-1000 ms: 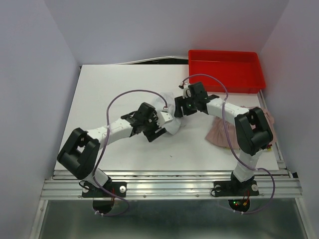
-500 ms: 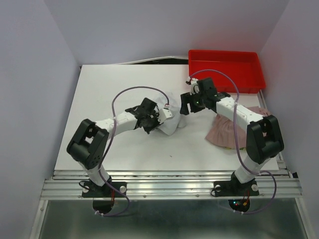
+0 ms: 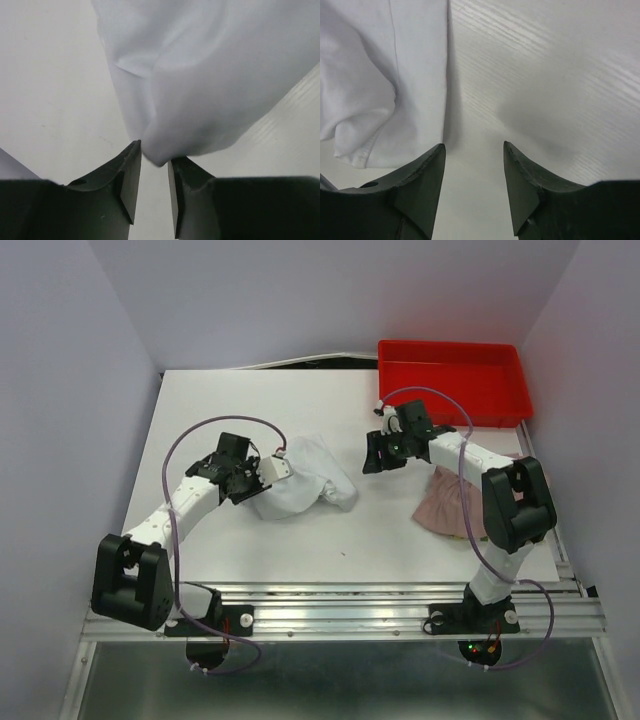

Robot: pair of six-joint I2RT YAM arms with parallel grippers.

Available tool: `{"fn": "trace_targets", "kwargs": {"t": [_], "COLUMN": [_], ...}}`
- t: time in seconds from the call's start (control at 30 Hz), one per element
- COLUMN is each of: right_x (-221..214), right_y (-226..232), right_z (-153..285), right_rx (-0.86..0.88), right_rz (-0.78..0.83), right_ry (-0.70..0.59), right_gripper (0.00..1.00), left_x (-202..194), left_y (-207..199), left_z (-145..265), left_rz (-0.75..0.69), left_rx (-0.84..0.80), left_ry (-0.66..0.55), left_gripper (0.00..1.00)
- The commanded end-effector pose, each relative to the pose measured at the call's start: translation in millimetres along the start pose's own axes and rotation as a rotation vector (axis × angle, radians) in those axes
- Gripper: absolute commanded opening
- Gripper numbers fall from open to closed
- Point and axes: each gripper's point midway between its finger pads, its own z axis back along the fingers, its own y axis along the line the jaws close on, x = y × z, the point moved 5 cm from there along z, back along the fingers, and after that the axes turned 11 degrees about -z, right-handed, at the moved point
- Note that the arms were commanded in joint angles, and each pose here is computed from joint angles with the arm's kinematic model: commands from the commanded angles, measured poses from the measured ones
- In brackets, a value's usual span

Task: Fold and stack the skirts
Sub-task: Flatten the skirt out

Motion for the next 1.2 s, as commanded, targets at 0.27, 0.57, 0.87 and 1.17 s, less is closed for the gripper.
{"fn": "trace_targets", "kwargs": {"t": [0.27, 0.57, 0.87, 1.17], "right_x": [-26, -79, -80, -52], "right_y": [23, 37, 41, 48], "right_z": [-20, -26, -43, -22], "right_rx": [0.183, 0.308, 0.321, 0.281], "right_rz": [-0.123, -0.252, -0.234, -0.109], "right_ry": [0.091, 0.238, 0.211, 0.074], "right_gripper": [0.55, 0.67, 0.48, 0.01], "left_x": [-19, 27, 78, 59], "left_y": [13, -45, -93, -111], "left_z": [36, 46, 21, -34], "left_rz": [0.08, 0.186, 0.08, 0.07], "left_rx": [-0.062, -0.249, -0.29, -0.223], "left_ry": [-0.002, -0.223, -0.246, 0.0], "left_gripper": [0.6, 0.71, 0.79, 0.75]}}
